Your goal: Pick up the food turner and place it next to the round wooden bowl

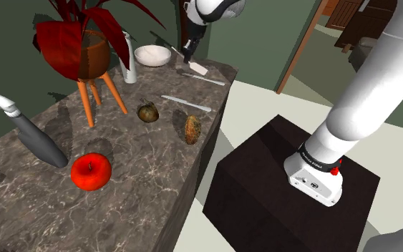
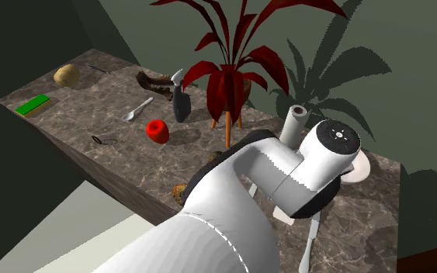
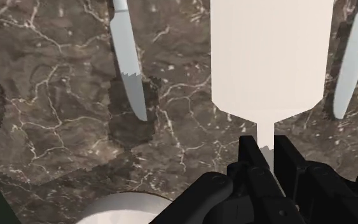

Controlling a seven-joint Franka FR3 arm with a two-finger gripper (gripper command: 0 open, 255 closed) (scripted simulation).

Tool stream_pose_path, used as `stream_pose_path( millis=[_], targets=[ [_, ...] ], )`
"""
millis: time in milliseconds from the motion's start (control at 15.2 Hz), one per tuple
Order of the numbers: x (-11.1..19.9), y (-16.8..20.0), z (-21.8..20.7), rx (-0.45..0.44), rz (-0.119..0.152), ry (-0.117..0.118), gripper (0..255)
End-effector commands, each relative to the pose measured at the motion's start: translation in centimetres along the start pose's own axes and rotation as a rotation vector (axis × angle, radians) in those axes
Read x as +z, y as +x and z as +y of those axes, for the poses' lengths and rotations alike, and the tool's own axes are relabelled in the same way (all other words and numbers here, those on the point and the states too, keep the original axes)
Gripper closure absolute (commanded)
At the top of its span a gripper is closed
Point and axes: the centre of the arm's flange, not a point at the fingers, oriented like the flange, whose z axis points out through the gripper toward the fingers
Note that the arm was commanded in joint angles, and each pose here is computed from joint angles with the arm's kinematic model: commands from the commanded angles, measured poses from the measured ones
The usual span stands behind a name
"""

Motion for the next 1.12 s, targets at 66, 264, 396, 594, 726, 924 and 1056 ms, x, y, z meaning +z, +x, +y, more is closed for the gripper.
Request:
stream_pose_path(
  millis=[66,264,396,594,726,924,1056],
  targets=[
    [0.1,0.2,3.8,-0.001,0.0,0.0,255],
    [0.1,0.5,7.8,-0.001,0.0,0.0,255],
    [0.7,0.4,8.5,-0.001,0.0,0.0,255],
    [2.2,0.0,8.5,-0.001,0.0,0.0,255],
    [3.2,-0.2,8.5,-0.001,0.0,0.0,255],
    [4.8,-0.6,8.5,-0.001,0.0,0.0,255],
    [5.8,-0.8,8.5,-0.001,0.0,0.0,255]
  ],
)
